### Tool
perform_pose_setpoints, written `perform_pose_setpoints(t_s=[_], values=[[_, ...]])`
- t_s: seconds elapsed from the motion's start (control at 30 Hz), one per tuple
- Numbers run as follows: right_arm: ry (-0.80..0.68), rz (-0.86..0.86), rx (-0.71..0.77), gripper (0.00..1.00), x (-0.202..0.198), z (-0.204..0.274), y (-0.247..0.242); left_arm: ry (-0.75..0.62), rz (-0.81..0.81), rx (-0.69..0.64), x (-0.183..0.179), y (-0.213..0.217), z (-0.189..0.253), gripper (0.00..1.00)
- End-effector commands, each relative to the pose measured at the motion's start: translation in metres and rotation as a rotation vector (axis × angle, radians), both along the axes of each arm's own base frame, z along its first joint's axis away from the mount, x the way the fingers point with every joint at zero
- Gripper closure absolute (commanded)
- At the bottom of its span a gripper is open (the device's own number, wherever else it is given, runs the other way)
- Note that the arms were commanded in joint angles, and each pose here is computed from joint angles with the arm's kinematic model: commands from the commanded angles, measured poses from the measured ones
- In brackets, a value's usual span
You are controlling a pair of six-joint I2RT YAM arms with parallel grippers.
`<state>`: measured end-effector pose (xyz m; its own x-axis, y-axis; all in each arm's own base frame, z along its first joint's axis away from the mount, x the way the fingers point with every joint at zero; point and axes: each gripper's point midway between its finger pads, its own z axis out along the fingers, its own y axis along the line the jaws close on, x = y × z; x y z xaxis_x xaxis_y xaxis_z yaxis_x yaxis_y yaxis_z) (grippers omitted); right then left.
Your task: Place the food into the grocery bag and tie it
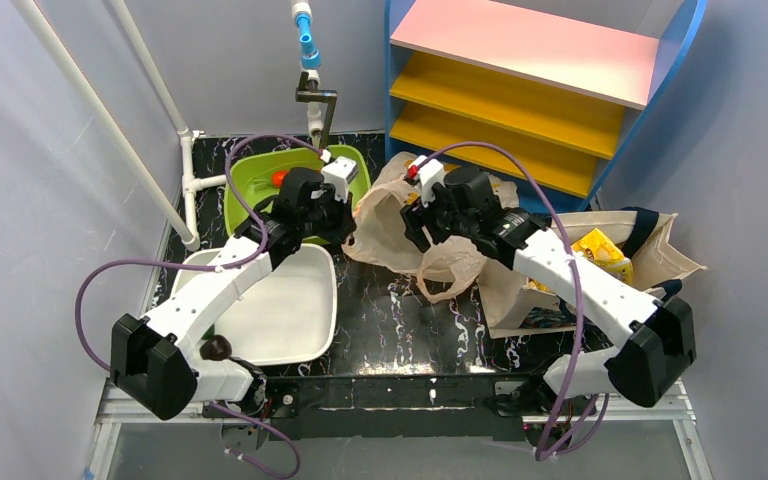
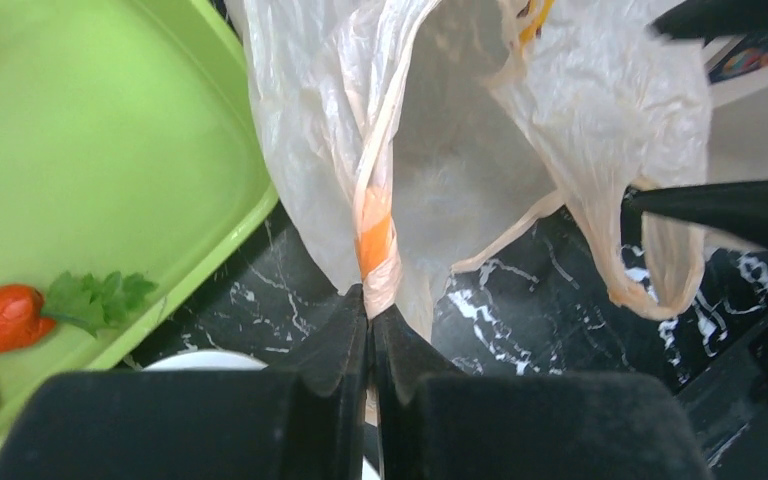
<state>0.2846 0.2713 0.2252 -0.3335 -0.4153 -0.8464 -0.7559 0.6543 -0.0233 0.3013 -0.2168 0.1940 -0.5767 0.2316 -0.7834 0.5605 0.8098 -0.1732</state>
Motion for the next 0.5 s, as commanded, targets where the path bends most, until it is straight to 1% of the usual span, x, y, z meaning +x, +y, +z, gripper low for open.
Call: perform_pose_setpoints(t_s=[0.0,0.1,0.2,0.3,0.33,0.4,0.47], values=[[-0.11,-0.033,0.004,0.24,0.025,0.007,0.01,-0.042,0.009,-0.078,0.001,-0.005,0.044,1.0],[-0.128,-0.083,-0.005,0.24,0.036,0.004,0.009,-0.042,0.014,-0.111,0.002,-0.009,0.058,1.0],[-0.154,-0.179,-0.028,0.24,0.049,0.002,0.004,-0.038,0.009,-0.147,0.002,-0.014,0.069,1.0],[-0.2,-0.297,-0.076,0.24,0.064,0.001,-0.006,-0.037,0.008,-0.163,0.002,-0.016,0.08,1.0],[-0.197,-0.371,-0.066,0.24,0.072,0.0,-0.009,-0.036,0.009,-0.177,0.002,-0.018,0.086,1.0],[-0.178,-0.443,-0.061,0.25,0.08,-0.001,-0.009,-0.038,0.001,-0.201,0.0,-0.021,0.093,1.0],[-0.22,-0.543,-0.101,0.27,0.094,0.002,-0.02,-0.04,-0.007,-0.208,-0.003,-0.021,0.094,1.0]])
